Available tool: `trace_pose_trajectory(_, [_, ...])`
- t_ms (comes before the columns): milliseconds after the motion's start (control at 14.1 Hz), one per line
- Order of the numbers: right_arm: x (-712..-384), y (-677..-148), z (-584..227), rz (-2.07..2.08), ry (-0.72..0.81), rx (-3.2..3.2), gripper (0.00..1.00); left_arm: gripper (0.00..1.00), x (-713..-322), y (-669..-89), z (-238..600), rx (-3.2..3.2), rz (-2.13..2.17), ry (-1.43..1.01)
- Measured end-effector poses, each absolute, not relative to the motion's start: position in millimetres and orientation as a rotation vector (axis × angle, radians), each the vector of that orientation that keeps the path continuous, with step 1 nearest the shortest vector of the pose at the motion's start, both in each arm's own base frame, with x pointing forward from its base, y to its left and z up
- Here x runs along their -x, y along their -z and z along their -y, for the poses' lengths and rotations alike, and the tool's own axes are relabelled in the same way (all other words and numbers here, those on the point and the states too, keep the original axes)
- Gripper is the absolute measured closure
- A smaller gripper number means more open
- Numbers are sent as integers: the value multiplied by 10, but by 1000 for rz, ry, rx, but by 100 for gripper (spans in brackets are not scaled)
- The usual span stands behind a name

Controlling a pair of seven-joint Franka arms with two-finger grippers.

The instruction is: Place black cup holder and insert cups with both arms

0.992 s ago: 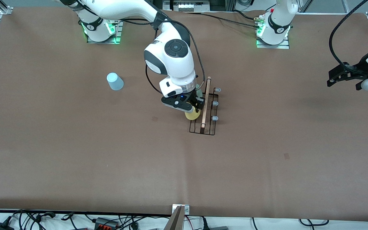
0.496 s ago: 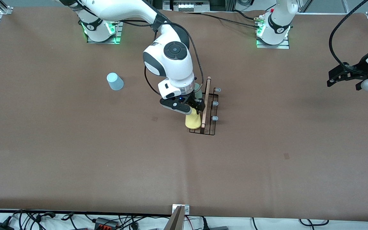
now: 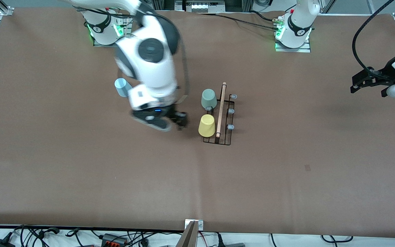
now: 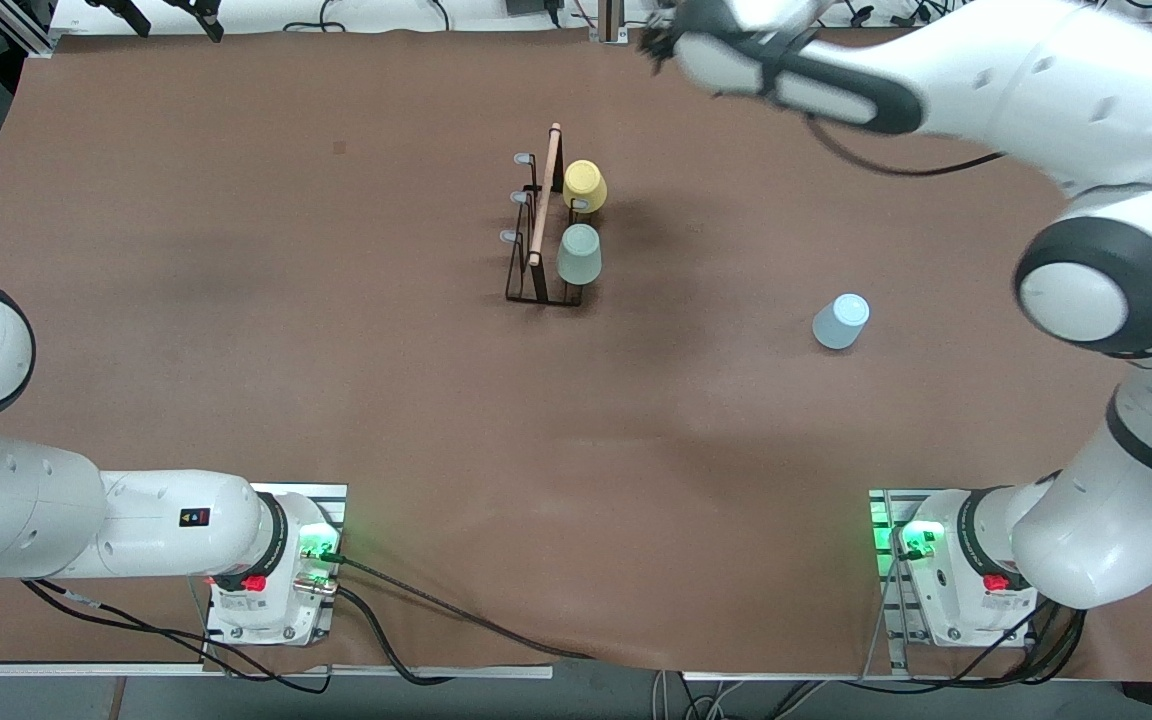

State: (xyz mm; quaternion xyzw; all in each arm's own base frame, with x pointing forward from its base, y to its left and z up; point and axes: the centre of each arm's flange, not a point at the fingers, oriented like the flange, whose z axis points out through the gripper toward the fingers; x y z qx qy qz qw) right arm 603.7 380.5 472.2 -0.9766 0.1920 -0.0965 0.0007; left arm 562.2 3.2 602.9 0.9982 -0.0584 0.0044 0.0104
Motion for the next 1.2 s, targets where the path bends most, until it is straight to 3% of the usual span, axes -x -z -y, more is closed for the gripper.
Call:
trace_pose_trajectory(354, [-6319,-5621,-1816,-414,230,3171,0,0,-5625,-6024,-36,-3115,181,-12])
trace_pose_trajectory(638, [-6198,-5989,-545,-394,151,3229,0,0,-5625,-6024,-39,-3116,180,-12])
trace_pose_trajectory(992, [-5980,-5991,-118,-295,-52,3156,0,0,-5625,-6025,-48,-3116,178,-13])
trace_pose_trajectory(1204, [-5927,-5891,-53,-116,-98,3152,0,0,-5625,-6024,-49,-3116,177,-13])
